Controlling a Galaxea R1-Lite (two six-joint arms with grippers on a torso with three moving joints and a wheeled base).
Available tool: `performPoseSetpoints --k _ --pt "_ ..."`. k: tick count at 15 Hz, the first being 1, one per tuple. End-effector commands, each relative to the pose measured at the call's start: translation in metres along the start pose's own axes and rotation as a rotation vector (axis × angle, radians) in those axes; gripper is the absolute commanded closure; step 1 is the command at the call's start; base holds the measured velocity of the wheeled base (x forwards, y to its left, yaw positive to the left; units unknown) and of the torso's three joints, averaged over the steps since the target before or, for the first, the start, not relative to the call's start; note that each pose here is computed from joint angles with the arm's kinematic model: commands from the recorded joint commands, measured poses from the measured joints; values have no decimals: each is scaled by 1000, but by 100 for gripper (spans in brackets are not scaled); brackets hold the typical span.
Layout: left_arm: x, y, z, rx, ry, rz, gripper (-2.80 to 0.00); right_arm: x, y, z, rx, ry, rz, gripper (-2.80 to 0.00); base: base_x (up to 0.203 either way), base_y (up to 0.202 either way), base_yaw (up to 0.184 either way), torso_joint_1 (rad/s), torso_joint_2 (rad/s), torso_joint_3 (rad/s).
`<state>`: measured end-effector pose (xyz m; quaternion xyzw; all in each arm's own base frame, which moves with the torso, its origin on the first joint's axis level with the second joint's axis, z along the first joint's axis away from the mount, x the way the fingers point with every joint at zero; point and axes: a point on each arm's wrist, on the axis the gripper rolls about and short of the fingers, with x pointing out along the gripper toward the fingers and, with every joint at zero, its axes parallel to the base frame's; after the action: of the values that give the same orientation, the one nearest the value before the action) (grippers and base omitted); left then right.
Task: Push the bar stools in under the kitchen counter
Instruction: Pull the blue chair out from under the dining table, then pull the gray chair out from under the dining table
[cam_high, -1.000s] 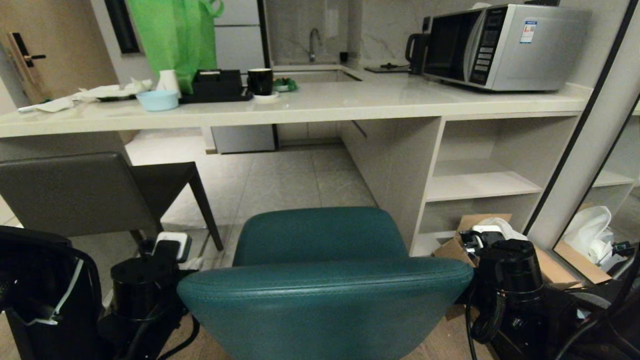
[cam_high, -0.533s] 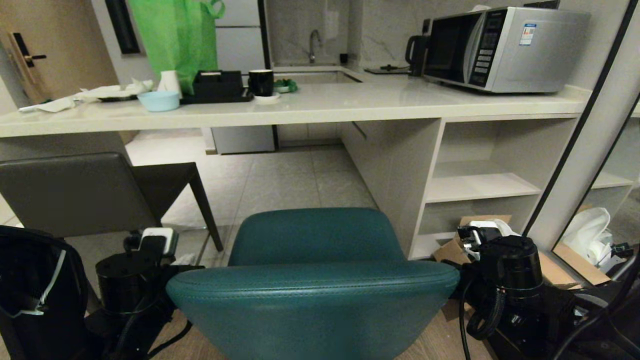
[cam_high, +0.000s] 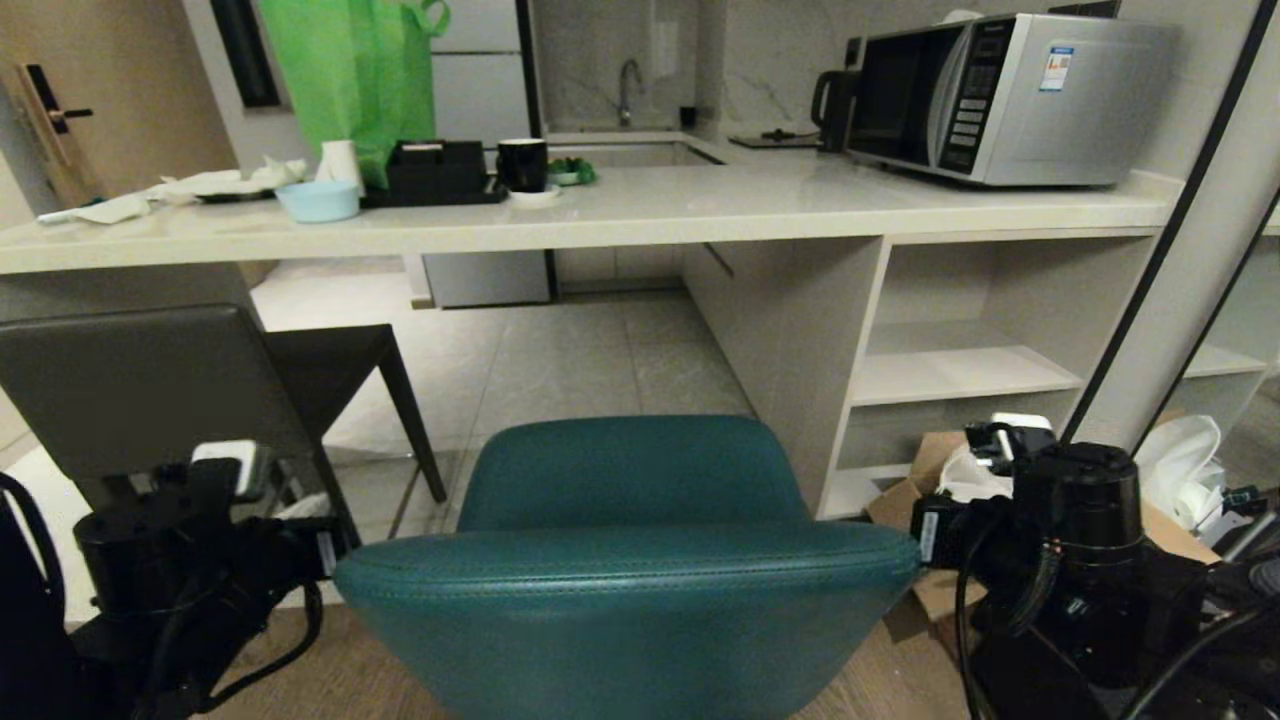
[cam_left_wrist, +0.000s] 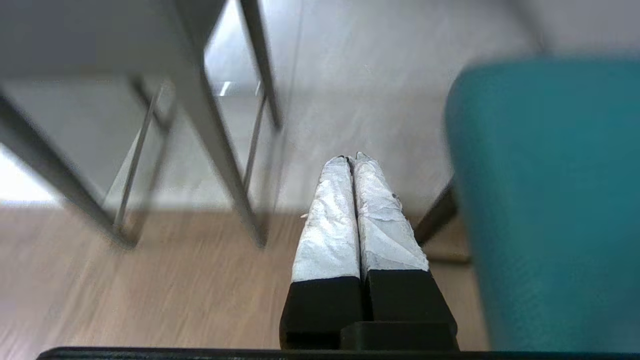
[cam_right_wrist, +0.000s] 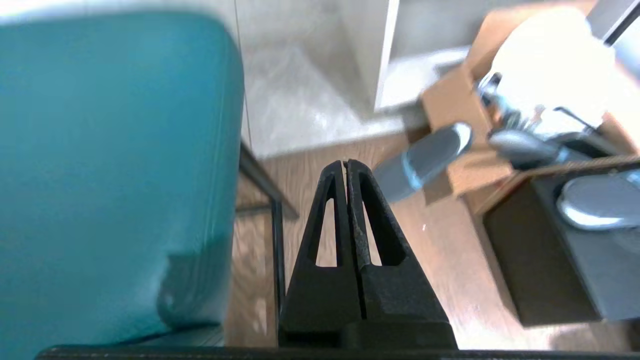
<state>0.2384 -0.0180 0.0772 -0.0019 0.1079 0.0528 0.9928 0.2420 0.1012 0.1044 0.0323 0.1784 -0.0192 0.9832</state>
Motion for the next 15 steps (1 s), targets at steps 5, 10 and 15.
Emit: performPoseSetpoints --k 5,10,15 --pt "-71 24 63 -7 -303 -28 0 -106 -38 75 65 -250 22 0 0 0 0 0 0 0" --pt "-156 35 91 4 -218 -13 0 -221 -97 94 -22 -385 -178 0 0 0 0 0 0 0" --pt "-255 46 93 -51 -361 10 0 -295 -114 65 -44 -518 -379 0 0 0 0 0 0 0"
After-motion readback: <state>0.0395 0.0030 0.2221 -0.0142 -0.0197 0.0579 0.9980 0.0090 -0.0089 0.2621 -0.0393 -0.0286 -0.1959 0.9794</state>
